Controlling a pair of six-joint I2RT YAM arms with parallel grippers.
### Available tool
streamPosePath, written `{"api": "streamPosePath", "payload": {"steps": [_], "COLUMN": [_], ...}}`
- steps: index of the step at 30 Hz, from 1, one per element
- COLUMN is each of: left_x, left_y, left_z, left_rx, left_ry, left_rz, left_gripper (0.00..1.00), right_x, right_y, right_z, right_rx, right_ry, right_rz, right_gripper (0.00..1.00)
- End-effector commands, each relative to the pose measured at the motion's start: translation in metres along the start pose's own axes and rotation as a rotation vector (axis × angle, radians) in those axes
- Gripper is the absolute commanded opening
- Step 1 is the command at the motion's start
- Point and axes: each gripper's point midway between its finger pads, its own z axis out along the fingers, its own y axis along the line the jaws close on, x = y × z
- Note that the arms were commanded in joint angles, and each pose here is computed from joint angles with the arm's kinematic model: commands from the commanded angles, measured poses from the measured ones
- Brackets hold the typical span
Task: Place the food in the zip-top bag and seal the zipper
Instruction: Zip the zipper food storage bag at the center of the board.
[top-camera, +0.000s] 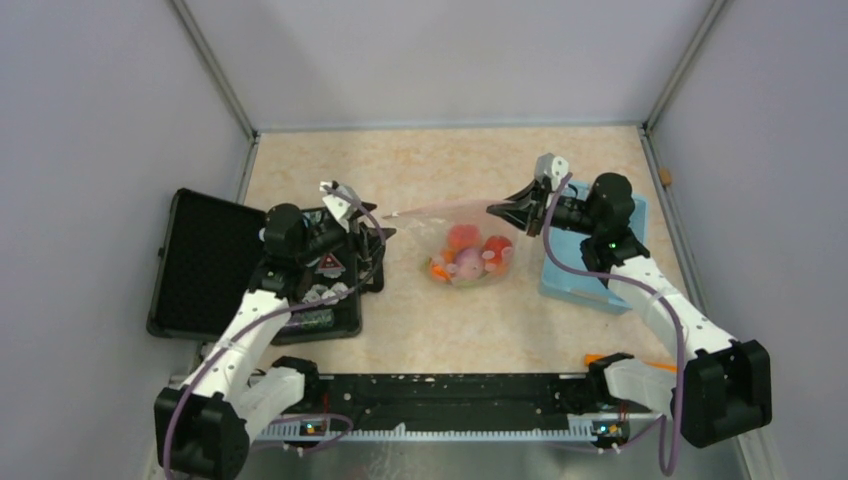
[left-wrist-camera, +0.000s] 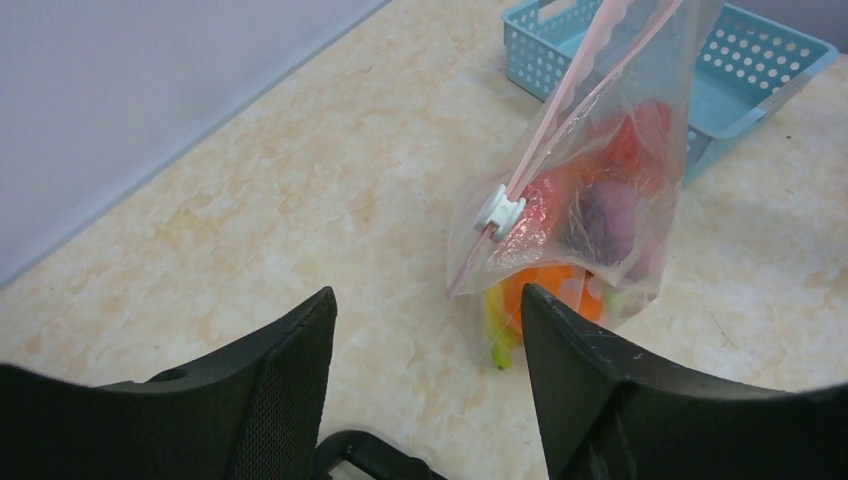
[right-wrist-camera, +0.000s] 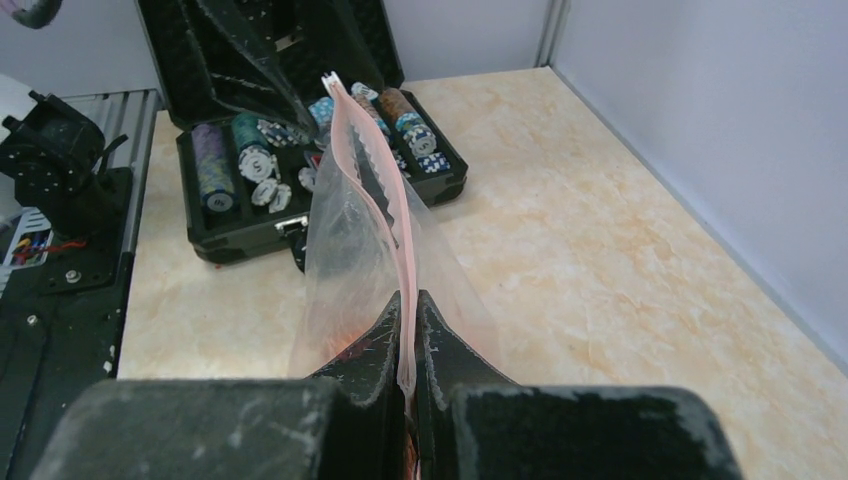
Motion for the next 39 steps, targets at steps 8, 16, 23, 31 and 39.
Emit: {"api": "streamPosePath", "payload": {"steps": [8,16,23,31,39], "left_x": [-0.037,-0.028,-0.022,-0.022,-0.017], "left_y": [-0.031,-0.042,-0.043,-0.034,-0.033], "left_z": [0.005,0.008,0.011,0.01,0.013], "left_rx": [0.241,0.357,0.394,0.314,0.325], "left_ry": [-0.282,-0.255,-0.231,-0.202,-0.185], "left_rz": [0.21,0.23,0.236,0.255,0.231], "left_gripper": [0.35,0.1,0.0,0.2,0.46], "right_x": [-0.019,-0.021,-0.023,-0.022,-0.026], "right_y": [0.001,0.0,-0.002,-0.006,-0.004], "right_z": [-0.002,-0.001,-0.001,0.002,0.002], "right_rx": [-0.02,-0.015,-0.001,-0.004,-0.011], "right_ry": [-0.045,-0.049,-0.06,-0.044,-0.065], "right_rz": [-0.058,-0.058,-0.053,-0.026,-0.022], "right_gripper": [0.0,0.0,0.0,0.0,0.0]}}
